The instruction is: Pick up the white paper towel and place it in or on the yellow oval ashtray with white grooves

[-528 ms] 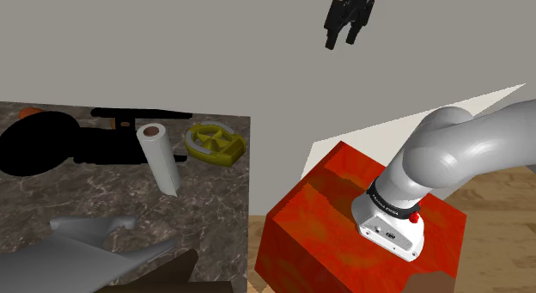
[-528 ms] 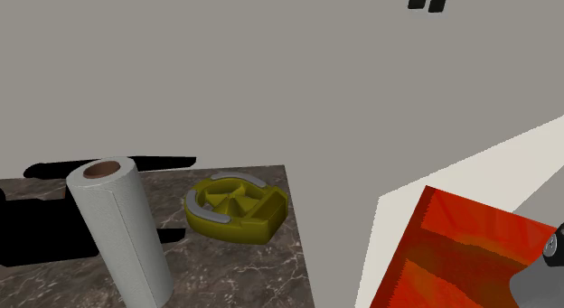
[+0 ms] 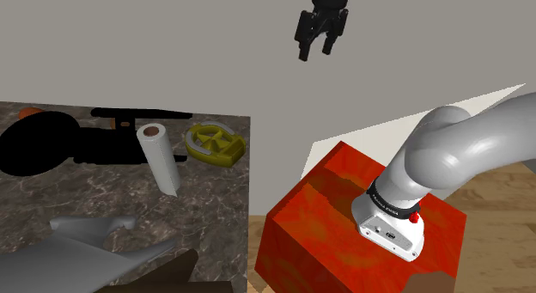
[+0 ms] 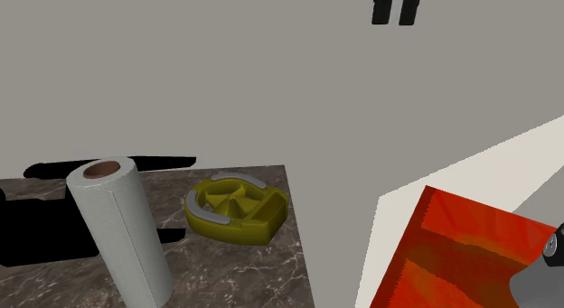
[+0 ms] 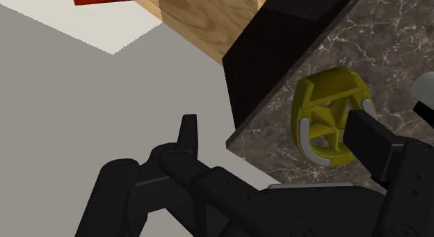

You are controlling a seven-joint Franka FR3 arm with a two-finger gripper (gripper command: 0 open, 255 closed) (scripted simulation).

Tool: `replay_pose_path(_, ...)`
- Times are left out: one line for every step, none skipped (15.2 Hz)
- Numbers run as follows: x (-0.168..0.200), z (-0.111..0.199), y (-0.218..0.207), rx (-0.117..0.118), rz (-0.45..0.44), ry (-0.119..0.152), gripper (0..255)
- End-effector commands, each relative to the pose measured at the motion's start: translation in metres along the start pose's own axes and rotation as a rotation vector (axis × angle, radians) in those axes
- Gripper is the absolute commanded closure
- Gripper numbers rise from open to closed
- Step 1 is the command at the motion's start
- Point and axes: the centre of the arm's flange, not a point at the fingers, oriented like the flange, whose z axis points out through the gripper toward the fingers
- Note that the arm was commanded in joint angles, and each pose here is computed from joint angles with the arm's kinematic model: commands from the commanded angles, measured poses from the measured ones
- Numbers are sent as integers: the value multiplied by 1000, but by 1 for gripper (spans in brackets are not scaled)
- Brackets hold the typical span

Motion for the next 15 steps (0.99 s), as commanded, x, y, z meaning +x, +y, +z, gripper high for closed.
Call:
replay_pose_path(5,5,-26,-2,1,-3,0)
replay_pose_path(8,8,-38,-3,1,-4,0)
replay_pose_path(11,12,-51,-4,2,-6,0)
replay_pose_path(14,15,-64,-5,2,-7,0)
replay_pose_path(17,19,-76,-6,2,-9,0)
replay_pose_path(19,22,-89,-8,2,-11,0)
replay_pose_path(22,26,-102,-9,3,-12,0)
replay_pose_path(25,29,-114,-10,3,-14,0)
replay_pose_path(28,33,-127,-11,3,-15,0)
replay_pose_path(31,36,-139,-12,3,-17,0)
replay_pose_path(34,40,-152,-13,3,-18,0)
replay_pose_path(37,43,-165,-15,4,-20,0)
replay_pose_path(40,47,-177,-16,4,-21,0)
replay_pose_path(43,51,-190,-17,4,-23,0)
replay_pose_path(45,54,-202,-18,4,-25,0)
